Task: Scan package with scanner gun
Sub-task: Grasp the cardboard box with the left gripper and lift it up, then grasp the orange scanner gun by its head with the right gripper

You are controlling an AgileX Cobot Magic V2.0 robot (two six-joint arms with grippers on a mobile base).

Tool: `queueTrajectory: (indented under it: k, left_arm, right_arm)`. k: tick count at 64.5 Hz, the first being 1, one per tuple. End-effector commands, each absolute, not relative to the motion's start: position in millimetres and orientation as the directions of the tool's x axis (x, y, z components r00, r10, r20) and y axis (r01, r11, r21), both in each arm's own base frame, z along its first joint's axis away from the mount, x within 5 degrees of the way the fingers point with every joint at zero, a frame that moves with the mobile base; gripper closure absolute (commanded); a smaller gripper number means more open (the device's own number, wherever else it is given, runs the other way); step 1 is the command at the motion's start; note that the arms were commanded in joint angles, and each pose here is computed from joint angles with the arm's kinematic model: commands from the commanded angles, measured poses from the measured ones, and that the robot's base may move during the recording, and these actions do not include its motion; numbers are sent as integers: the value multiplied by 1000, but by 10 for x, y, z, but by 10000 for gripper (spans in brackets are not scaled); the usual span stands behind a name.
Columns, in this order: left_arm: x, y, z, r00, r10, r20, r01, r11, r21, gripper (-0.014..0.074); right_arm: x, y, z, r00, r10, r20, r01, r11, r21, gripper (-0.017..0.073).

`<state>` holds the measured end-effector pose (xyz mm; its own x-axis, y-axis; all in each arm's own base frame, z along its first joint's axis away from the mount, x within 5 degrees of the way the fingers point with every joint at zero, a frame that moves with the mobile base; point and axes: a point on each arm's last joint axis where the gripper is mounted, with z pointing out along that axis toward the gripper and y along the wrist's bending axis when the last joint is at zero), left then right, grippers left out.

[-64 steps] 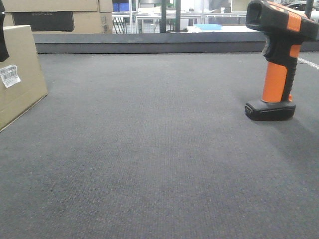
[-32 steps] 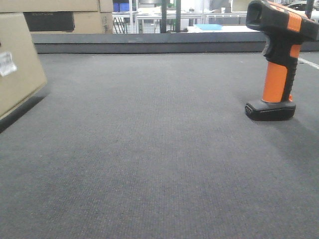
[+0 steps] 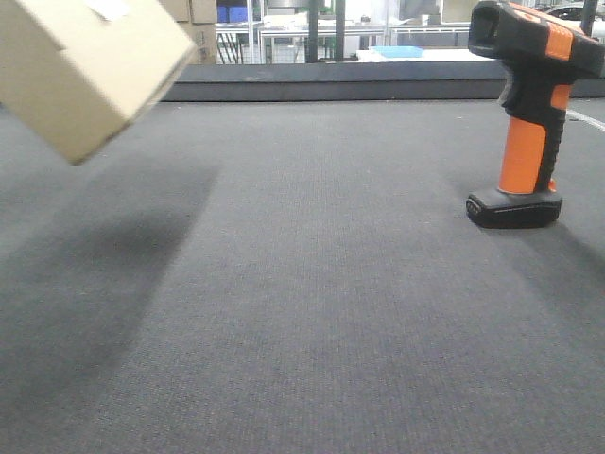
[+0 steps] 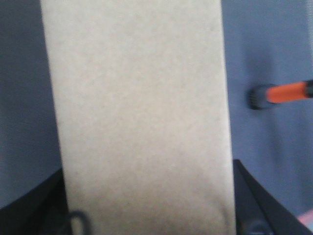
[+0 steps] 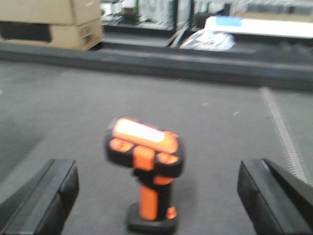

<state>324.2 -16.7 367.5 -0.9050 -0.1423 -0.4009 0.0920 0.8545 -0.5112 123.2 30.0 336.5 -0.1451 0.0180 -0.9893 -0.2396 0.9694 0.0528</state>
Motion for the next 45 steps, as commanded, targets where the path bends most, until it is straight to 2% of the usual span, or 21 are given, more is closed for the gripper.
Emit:
queueTrajectory:
  k: [1, 23, 31, 40, 45]
  left_arm:
    - [3216, -225, 3641, -908, -164, -386, 95, 817, -569, 705]
    - [3253, -213, 3572, -894, -201, -401, 73, 816, -573, 705]
    - [3256, -212, 3573, -892, -204, -404, 72, 817, -572, 705]
    - [3262, -209, 3575, -889, -207, -409, 72, 818, -571, 705]
    - [3263, -209, 3575, -888, -208, -410, 72, 818, -571, 705]
  right_arm:
    - [1225, 326, 3281, -160, 43, -986, -255, 963, 83, -9]
    - [1401, 285, 2738, -104, 91, -990, -171, 979, 108, -9]
    - [1553, 304, 2601, -145, 87, -986, -147, 983, 108, -9]
    - [1732, 321, 2493, -164, 184, -969, -103, 974, 202, -9]
    - [1827, 339, 2417, -174, 178, -969, -98, 976, 197, -9]
